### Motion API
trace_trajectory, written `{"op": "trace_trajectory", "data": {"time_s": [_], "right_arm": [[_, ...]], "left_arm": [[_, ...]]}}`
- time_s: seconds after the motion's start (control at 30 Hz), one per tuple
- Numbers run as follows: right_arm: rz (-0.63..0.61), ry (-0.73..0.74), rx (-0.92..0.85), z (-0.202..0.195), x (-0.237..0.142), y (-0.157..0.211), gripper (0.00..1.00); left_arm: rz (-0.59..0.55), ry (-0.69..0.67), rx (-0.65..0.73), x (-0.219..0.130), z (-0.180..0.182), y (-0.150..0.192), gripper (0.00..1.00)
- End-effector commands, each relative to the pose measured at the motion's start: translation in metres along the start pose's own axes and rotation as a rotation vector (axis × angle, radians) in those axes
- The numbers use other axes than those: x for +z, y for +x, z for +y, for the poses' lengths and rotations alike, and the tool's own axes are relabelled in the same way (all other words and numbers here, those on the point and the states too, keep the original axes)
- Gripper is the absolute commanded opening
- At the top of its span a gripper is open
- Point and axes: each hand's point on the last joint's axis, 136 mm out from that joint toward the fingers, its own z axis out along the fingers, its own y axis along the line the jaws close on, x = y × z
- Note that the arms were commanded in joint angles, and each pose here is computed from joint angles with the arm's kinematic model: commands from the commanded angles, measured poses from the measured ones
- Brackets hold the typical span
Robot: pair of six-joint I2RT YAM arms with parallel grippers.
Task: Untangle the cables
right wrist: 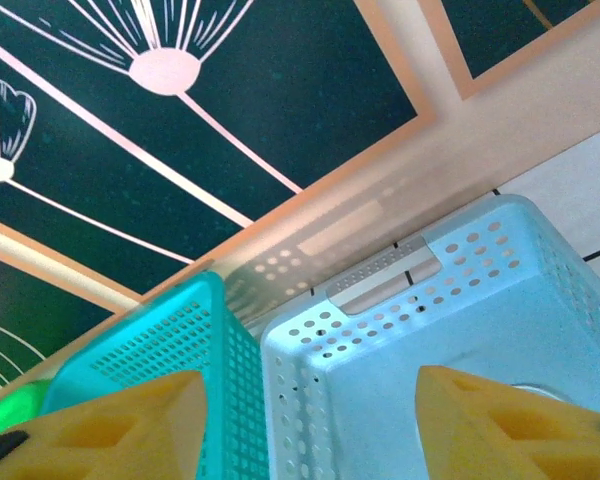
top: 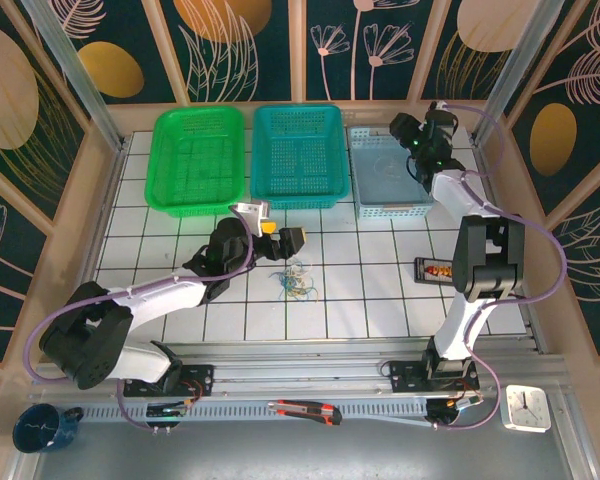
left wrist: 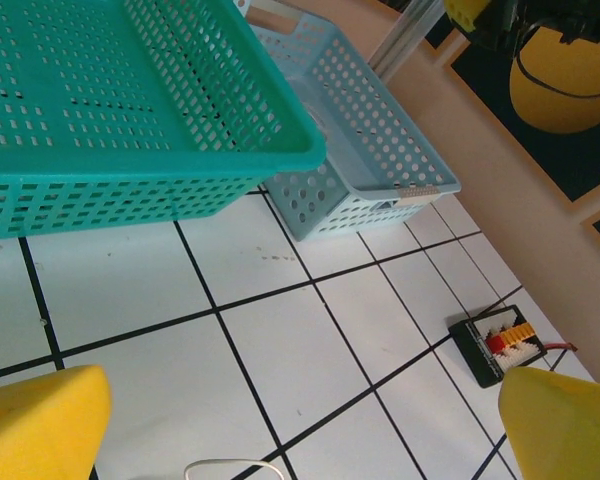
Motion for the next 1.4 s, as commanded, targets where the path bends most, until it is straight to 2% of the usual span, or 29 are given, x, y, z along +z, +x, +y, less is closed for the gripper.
{"op": "trace_trajectory", "data": {"time_s": [0.0, 0.17, 0.43, 0.73, 0.97, 1.17, 1.37], "right_arm": [[-0.029, -0.009, -0.018, 0.009, -0.027, -0.013, 0.59], [-0.023, -0.061, -0.009, 0.025, -0.055, -0.010, 0.59], [0.035, -0.172, -0.044, 0.069, -0.095, 0.027, 0.59], [0.203, -0.287, -0.151, 0.119, -0.127, 0.125, 0.59], [0.406, -0.334, -0.229, 0.128, -0.152, 0.217, 0.59], [0.580, -0.353, -0.303, 0.115, -0.181, 0.284, 0.59], [0.693, -0.391, -0.360, 0.126, -0.224, 0.335, 0.56]], "left_arm": [[-0.009, 0.015, -0.017, 0.000, -0.007, -0.007, 0.99], [-0.005, 0.012, -0.021, 0.000, -0.006, -0.005, 0.99], [-0.008, -0.040, -0.050, -0.003, 0.008, 0.003, 0.99], [-0.070, -0.196, -0.151, -0.024, 0.045, 0.013, 0.99], [-0.144, -0.202, -0.189, -0.049, 0.052, 0.013, 0.99], [-0.117, -0.176, -0.243, -0.060, 0.049, 0.020, 0.99], [-0.065, -0.183, -0.313, -0.061, 0.056, 0.029, 0.99]]}}
